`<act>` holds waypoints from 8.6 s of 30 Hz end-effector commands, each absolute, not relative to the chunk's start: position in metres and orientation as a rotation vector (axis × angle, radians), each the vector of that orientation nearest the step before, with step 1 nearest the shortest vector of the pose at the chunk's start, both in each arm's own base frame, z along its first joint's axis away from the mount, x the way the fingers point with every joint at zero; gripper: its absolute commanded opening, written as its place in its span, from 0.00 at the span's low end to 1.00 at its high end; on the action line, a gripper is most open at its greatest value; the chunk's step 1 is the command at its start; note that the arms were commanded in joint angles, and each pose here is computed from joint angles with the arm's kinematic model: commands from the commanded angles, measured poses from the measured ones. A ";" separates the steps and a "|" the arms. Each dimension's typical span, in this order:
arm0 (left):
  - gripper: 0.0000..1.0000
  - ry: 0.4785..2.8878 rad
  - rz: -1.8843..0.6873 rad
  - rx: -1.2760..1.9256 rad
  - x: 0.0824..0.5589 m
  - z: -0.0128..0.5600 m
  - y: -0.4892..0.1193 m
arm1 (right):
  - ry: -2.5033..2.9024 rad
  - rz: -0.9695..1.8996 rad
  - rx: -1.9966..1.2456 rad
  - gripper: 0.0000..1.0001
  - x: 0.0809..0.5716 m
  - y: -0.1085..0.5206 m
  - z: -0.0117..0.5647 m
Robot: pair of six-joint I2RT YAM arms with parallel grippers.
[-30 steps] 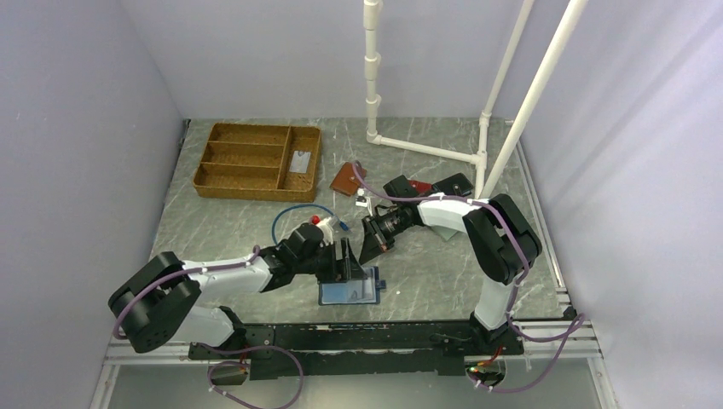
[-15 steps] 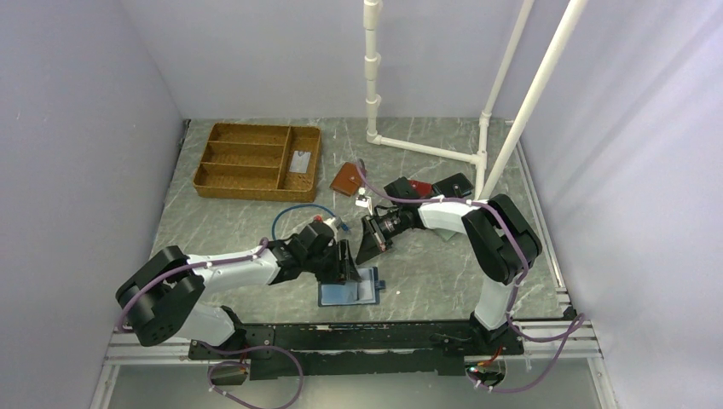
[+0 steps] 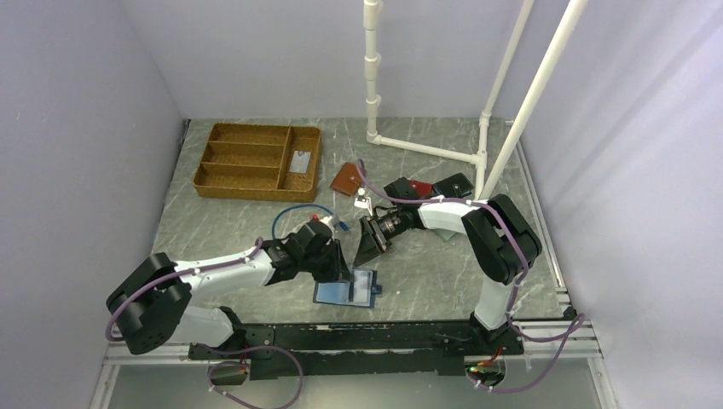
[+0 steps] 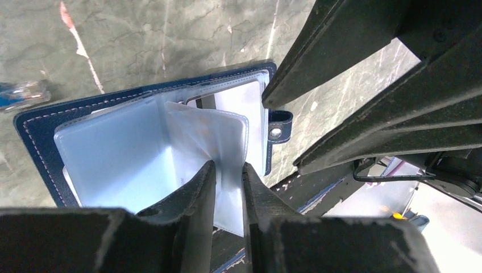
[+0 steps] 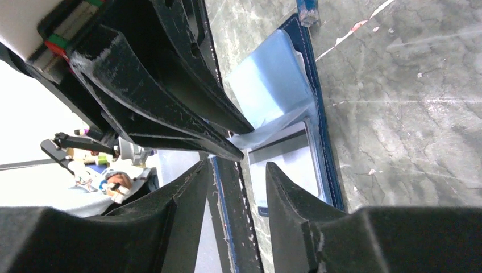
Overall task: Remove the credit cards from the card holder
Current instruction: Remove the credit card from the card holder.
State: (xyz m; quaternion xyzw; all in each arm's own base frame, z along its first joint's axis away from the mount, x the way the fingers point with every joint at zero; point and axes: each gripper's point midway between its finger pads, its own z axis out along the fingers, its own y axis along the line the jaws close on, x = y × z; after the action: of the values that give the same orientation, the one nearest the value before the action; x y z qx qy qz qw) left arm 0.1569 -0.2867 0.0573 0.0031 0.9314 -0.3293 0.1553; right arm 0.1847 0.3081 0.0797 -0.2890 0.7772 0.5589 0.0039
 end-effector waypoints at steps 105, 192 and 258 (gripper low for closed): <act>0.00 1.928 -1.615 0.116 0.174 0.133 -0.284 | 2.009 1.905 -1.273 0.21 0.171 0.306 0.126; 0.03 2.215 -1.665 -0.116 0.167 0.035 -0.252 | 2.545 1.596 -1.132 0.04 0.190 0.285 0.020; 0.00 2.220 -1.639 -0.111 0.176 0.027 -0.265 | 2.518 1.688 -1.121 0.00 0.187 0.285 0.032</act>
State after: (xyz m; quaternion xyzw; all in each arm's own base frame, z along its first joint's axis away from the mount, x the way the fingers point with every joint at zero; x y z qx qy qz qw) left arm 0.1748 -0.2704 0.0233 -0.0418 0.7943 -0.5825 0.1675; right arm 0.1753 0.2873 0.0286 -0.3412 0.7801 0.5208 -0.0623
